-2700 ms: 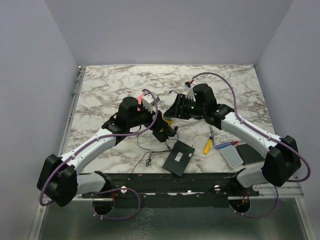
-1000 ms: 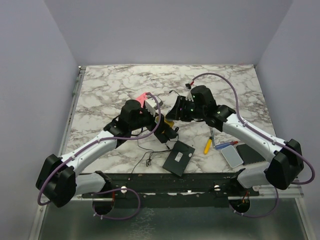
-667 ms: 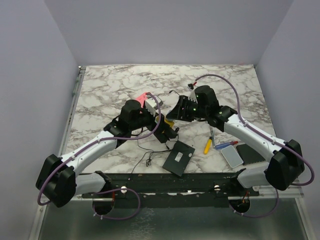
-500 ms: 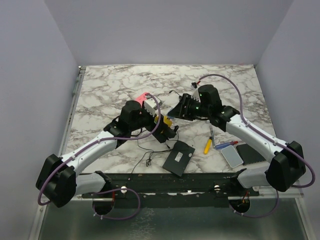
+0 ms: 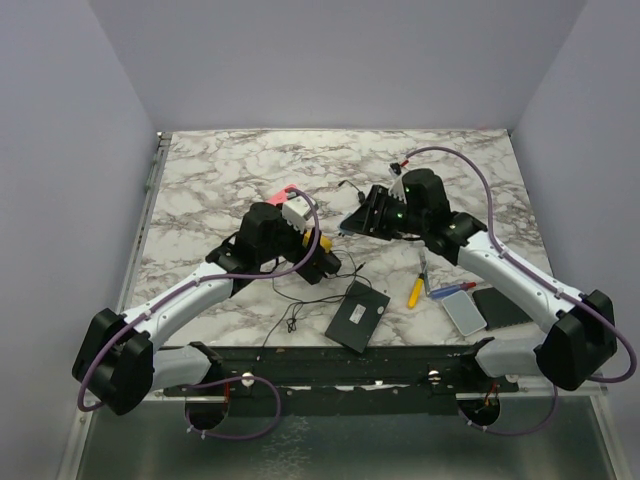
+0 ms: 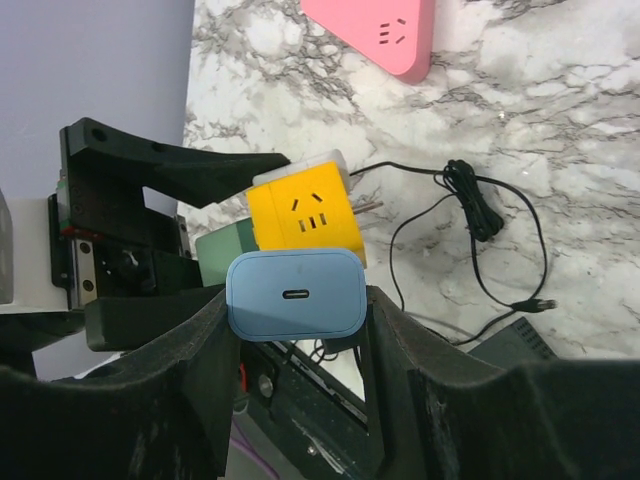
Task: Pull the plug off the socket
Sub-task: Remove the plug from the socket, then place the plug at the center of the board.
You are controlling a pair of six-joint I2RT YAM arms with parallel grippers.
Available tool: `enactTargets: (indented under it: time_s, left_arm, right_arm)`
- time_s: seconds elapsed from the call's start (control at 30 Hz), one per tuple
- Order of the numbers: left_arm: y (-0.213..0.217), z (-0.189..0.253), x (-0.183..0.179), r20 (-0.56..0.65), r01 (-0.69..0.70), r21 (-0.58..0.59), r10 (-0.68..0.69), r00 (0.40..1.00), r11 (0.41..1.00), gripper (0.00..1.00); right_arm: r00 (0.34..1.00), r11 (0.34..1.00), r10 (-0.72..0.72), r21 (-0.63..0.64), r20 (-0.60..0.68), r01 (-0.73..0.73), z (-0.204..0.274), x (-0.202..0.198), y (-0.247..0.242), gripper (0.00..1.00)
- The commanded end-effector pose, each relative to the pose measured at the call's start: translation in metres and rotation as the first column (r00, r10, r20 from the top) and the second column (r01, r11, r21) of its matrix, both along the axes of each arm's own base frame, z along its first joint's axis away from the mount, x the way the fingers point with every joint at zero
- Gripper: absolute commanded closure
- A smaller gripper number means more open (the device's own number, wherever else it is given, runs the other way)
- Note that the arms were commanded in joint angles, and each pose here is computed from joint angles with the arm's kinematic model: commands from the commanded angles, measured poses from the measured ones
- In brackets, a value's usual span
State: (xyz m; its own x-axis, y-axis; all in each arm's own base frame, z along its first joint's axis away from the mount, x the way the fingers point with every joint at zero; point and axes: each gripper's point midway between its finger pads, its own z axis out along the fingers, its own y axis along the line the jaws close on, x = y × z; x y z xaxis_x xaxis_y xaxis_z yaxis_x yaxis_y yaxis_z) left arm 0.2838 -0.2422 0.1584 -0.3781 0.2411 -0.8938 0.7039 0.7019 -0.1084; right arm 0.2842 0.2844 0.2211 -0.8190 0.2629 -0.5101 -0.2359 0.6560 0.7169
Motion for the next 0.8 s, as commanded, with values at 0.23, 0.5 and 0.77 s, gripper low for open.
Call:
enactTargets:
  time_s: [0.23,0.5,0.77]
  left_arm:
    - [-0.002,-0.003,0.024,-0.065,-0.064,-0.025,0.062,0.996,0.998,1.00]
    - [0.013,-0.014,0.038,-0.211,-0.149,-0.063,0.133,0.968,0.987,1.00]
    - [0.024,-0.015,0.042,-0.222,-0.200,-0.024,0.190,0.956,0.979,1.00]
  right_arm:
    - [0.991,0.938,-0.122,-0.321,0.058,0.134,-0.017,0.023,-0.065,1.00]
    - [0.976,0.927,-0.172,-0.357,-0.132,0.115,-0.067,0.033,-0.142,1.00]
    - [0.872,0.793,-0.421,-0.568,-0.248,0.221,-0.133,0.026,-0.239,1.00]
